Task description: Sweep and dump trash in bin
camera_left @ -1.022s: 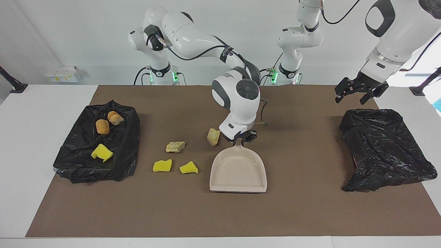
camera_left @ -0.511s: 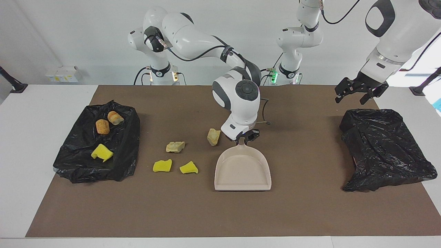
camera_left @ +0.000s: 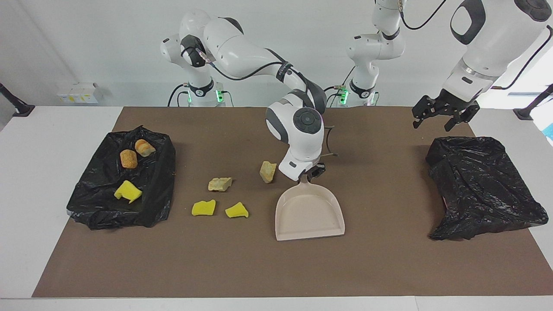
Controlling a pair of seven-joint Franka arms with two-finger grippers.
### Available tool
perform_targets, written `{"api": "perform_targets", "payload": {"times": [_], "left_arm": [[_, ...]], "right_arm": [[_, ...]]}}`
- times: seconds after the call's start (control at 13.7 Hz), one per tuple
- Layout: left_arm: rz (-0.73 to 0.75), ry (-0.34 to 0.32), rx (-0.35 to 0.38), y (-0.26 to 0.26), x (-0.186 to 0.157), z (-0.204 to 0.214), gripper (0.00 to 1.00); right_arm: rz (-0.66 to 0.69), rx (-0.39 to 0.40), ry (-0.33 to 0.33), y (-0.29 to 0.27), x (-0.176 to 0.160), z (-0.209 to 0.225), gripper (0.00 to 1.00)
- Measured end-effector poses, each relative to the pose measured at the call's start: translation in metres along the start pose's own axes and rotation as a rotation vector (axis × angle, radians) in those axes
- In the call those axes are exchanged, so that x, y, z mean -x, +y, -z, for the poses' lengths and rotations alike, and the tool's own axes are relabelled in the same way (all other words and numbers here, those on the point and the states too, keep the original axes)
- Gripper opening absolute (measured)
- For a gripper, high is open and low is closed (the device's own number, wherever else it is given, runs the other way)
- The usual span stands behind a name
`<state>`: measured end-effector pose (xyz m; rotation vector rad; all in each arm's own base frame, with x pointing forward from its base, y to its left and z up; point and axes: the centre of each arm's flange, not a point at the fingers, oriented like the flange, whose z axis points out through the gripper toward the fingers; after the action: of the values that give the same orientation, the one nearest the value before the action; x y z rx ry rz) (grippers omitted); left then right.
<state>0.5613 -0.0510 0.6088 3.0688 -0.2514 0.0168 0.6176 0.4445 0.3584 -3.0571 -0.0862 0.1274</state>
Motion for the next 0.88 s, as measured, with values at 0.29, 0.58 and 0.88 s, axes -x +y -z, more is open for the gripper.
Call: {"api": "perform_targets", "payload": {"times": [0.29, 0.58, 0.88], "left_arm": [[-0.054, 0.043, -0.001, 0.031, -0.013, -0.009, 1.00], [-0.052, 0.060, 0.004, 0.051, -0.035, -0.040, 1.00], [-0.006, 0.070, 0.007, 0.091, -0.066, -0.098, 1.00]], "right_arm": [[0.002, 0.000, 0.001, -0.001, 0.001, 0.001, 0.36], [0.010, 0.011, 0.019, -0.001, 0.001, 0.007, 0.62], [-0.011, -0.010, 0.067, 0.014, -0.001, 0.050, 0.89]]}}
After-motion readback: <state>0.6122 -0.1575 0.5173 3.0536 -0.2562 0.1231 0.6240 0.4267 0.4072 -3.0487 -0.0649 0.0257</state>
